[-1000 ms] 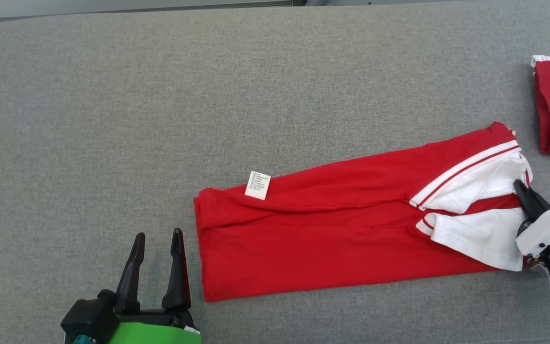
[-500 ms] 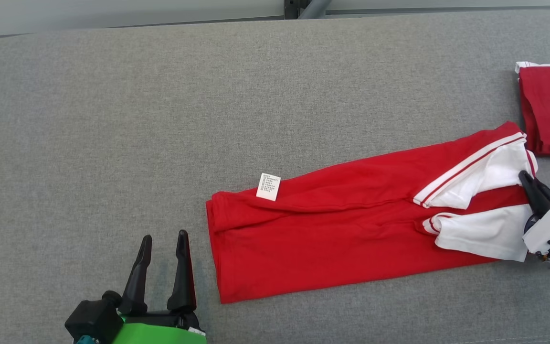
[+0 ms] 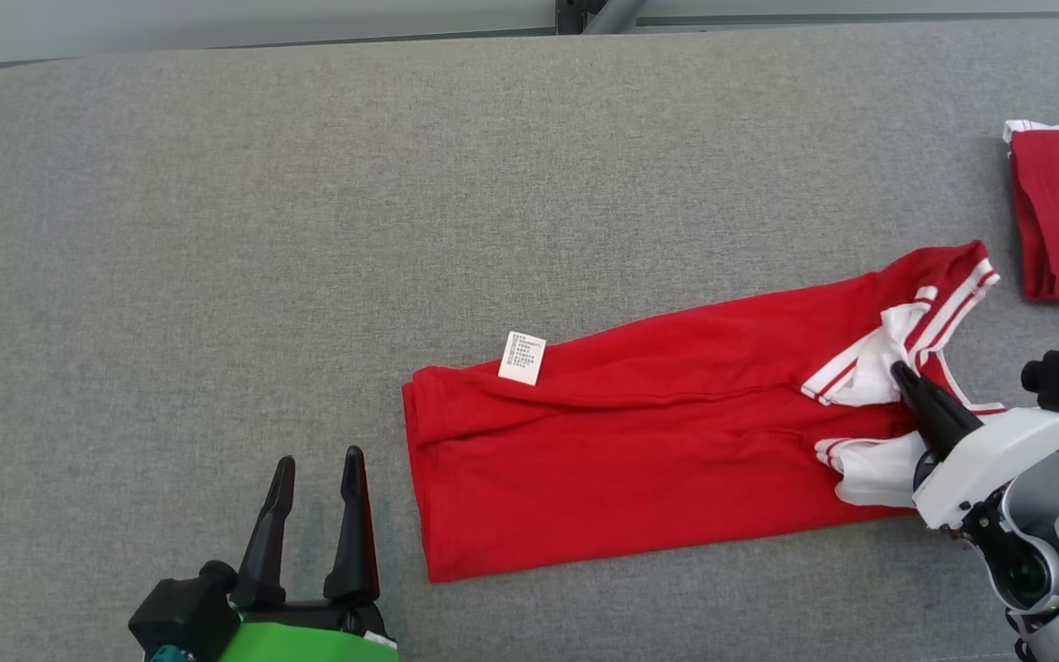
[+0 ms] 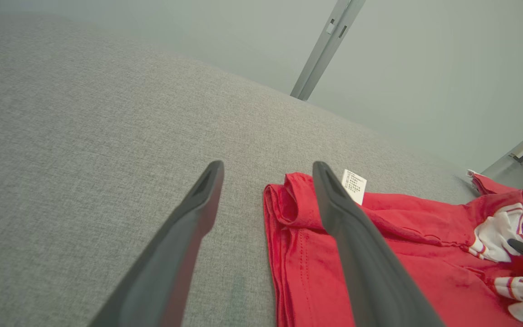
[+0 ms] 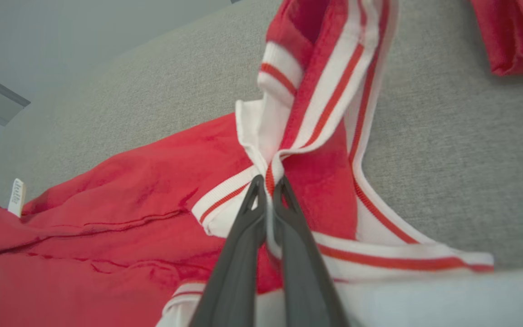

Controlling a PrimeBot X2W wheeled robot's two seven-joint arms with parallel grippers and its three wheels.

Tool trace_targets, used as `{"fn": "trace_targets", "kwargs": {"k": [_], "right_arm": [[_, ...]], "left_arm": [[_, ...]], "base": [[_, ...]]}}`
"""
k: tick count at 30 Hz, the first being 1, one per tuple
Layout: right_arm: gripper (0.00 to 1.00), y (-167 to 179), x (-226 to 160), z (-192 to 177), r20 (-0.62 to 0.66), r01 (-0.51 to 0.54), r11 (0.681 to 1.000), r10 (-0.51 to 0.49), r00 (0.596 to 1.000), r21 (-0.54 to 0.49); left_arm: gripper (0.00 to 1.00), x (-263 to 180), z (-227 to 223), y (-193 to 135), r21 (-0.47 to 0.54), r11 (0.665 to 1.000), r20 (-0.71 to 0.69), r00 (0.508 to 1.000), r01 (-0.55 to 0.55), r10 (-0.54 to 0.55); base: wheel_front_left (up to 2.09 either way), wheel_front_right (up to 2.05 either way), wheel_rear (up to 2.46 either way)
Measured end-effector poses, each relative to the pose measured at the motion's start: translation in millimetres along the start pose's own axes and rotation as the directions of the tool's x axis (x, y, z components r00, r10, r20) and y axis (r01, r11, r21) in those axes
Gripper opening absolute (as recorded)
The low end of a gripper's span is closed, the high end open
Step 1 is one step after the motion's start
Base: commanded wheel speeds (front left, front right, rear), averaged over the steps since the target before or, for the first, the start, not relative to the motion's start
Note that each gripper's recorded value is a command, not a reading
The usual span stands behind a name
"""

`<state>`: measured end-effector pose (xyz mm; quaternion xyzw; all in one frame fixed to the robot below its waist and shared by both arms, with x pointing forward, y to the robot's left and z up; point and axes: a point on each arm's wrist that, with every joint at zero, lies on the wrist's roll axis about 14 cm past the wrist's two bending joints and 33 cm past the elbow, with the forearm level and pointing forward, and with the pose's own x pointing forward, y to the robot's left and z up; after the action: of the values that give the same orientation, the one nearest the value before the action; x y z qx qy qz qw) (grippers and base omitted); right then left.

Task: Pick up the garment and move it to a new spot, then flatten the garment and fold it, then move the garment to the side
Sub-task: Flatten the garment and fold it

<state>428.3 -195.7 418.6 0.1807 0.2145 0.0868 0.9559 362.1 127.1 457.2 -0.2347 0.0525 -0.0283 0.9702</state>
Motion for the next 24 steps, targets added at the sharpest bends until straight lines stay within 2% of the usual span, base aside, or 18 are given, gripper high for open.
{"fn": "trace_targets", "kwargs": {"k": [6,24], "right_arm": [[0.00,8,-1,-2,0.001,-0.016,1.000,0.016,1.000,-0.003],[0.00,-39,-11,7,0.033,0.123,0.992,-0.123,0.992,-0.003]], "left_arm": [[1.00,0,-3,-1,-0.001,1.000,-0.008,1.000,0.004,-0.004],[1.00,1,-11,-2,0.001,1.000,-0.036,0.999,0.015,-0.015]], "base": [[0.00,0.00,0.00],[0.00,0.00,0.00]]}}
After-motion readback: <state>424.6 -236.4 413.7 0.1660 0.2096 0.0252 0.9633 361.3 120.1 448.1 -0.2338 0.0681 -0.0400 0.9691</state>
